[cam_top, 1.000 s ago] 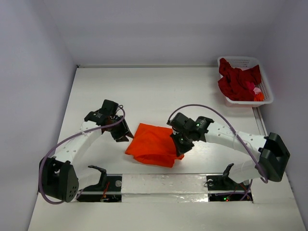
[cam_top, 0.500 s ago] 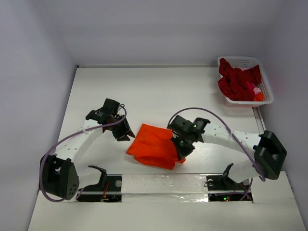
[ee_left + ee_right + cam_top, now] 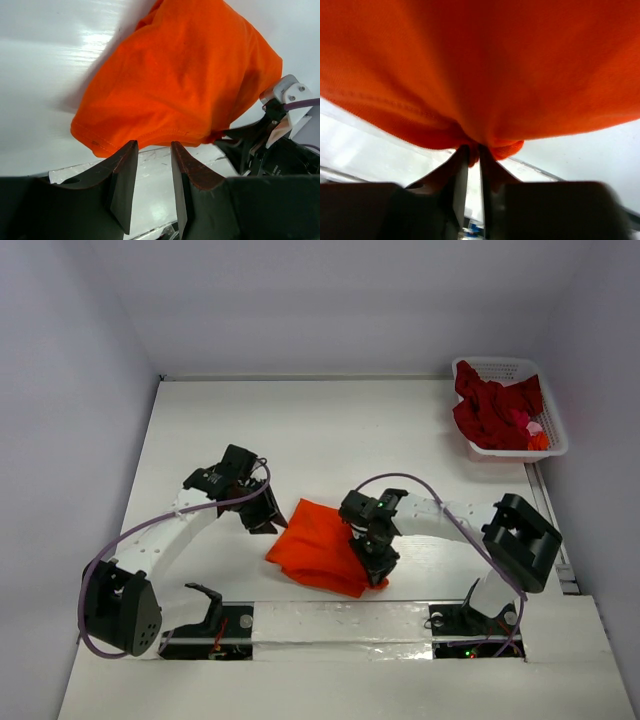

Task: Fold and stack the t-shirts
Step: Fold the long partially folded tshirt into a neat square

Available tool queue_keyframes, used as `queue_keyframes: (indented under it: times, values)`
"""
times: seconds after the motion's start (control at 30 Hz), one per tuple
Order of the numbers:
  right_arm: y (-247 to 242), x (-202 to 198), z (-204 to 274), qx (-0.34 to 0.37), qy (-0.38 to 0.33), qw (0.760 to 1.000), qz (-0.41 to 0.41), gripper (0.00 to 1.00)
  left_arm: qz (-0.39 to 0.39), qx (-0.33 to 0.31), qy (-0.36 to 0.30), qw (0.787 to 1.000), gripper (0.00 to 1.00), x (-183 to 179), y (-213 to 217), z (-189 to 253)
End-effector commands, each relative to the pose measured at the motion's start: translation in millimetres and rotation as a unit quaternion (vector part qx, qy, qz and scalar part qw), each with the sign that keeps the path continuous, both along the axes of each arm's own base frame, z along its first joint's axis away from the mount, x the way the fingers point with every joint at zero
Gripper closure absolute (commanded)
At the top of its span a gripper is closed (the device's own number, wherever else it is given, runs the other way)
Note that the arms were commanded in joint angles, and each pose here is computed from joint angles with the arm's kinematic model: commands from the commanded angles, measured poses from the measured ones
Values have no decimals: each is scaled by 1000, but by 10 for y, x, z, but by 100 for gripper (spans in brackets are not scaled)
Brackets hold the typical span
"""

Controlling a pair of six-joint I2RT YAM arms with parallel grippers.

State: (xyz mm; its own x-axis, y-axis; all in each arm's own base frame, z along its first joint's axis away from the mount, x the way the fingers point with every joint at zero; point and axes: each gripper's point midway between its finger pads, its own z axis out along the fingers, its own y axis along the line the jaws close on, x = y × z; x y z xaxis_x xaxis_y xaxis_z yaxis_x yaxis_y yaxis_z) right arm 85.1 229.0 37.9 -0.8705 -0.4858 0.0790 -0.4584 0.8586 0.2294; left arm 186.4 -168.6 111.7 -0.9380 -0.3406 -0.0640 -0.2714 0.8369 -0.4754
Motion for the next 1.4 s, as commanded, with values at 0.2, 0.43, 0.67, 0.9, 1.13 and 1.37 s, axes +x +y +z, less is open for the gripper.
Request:
queue_keyframes:
  times: [0.2,0.43,0.67,0.9,1.13,1.37]
  values:
    - [89,184,503,43,-90,994,-33,4,-14,-25,-27,999,70,93,-235,318]
    - [440,572,916,90,-161,982,-48,57,-45,-15,-13,999,72,-16,-370,150]
    - [830,888,853,100,-184,977,-36,100,-46,13,5,999,99,-139,-286,-105]
    - [1005,1118,509,97,-164,981,-47,100,-65,17,0,998,100,-98,-387,-137]
    - [1062,1259,269,99,-141,983,-63,100,-109,31,1,994,100,-121,-558,-252]
    - [1108,1239,51,107,-108,986,-71,100,-126,85,28,988,100,-200,-443,-618]
